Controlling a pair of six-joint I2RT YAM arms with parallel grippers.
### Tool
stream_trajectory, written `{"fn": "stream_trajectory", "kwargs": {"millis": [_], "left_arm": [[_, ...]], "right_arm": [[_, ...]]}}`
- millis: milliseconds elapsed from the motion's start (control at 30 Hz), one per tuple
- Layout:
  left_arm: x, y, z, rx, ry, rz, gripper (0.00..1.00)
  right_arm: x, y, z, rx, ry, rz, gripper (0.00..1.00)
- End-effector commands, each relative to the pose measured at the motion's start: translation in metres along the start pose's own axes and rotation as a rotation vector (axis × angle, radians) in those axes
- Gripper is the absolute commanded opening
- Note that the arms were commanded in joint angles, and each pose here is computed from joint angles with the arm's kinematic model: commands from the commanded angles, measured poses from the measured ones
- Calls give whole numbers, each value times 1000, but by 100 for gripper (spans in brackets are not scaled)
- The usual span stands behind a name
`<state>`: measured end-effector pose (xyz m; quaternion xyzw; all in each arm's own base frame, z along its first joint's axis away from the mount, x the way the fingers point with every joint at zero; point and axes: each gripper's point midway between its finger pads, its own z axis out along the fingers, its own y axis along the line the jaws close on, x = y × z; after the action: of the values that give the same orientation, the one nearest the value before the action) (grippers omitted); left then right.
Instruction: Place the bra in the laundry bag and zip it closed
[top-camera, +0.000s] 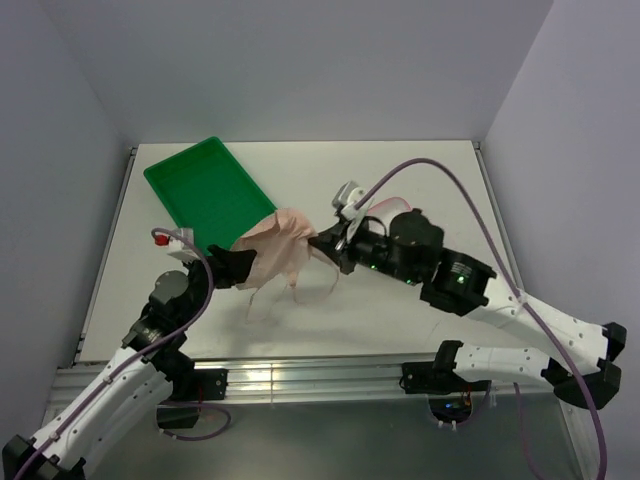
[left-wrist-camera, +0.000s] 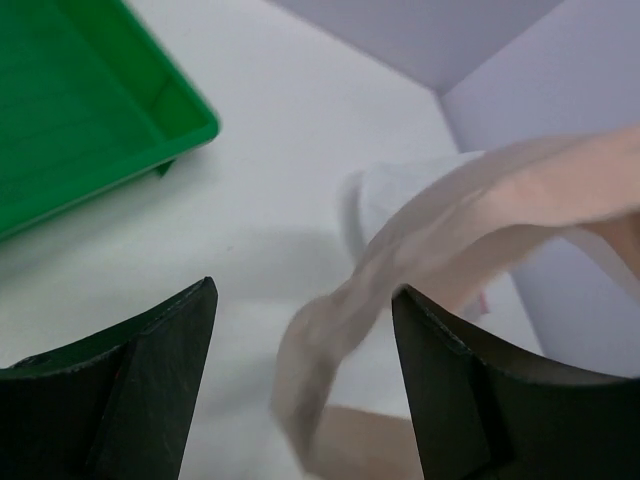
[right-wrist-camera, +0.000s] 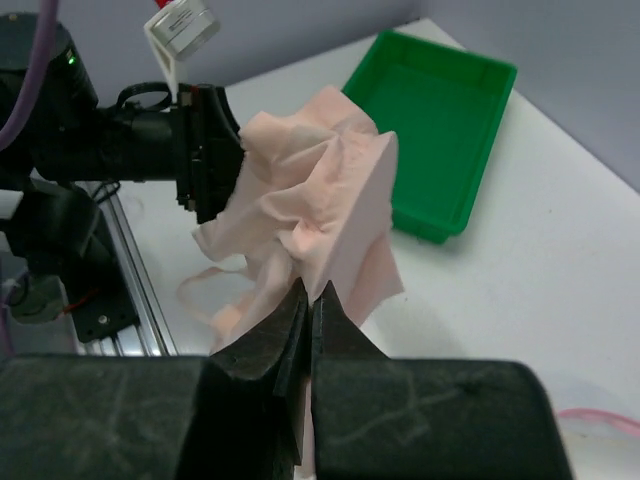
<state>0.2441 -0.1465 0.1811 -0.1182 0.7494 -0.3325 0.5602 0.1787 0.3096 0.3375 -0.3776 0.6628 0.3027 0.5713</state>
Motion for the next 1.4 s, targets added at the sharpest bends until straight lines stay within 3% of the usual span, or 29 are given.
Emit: {"fn": "stream_trajectory", "kwargs": {"millis": [0,167,333,500,700,1000,1133,1367], "left_arm": [[-44,-58,-18,225,-97,21,77],[-55,-93,-50,407,-105,39,77],[-53,-109,-60,477,-54,63,78],[-48,-126,-62,546,14,104,78],[-65,-146,-71,601,3,181,80],[-46,-166,-96,763,158,377,84],[-35,-182,-109,903,246,390,85],[-25,-178,-107,914,275,375,87]], "right_arm": [[-24,7,-26,-150,-17,29,0],[-38,12,-41,-290,-6,43,0],[-33,26,-46,-453,52,64,0],[-29,33,-55,-492,55,51,0],[-23,40,-71,-566,79,7,0],[-31,61,-98,-752,32,-64,0],[-40,65,-104,-791,21,-75,0],[-51,70,-111,-821,3,-87,0]]}}
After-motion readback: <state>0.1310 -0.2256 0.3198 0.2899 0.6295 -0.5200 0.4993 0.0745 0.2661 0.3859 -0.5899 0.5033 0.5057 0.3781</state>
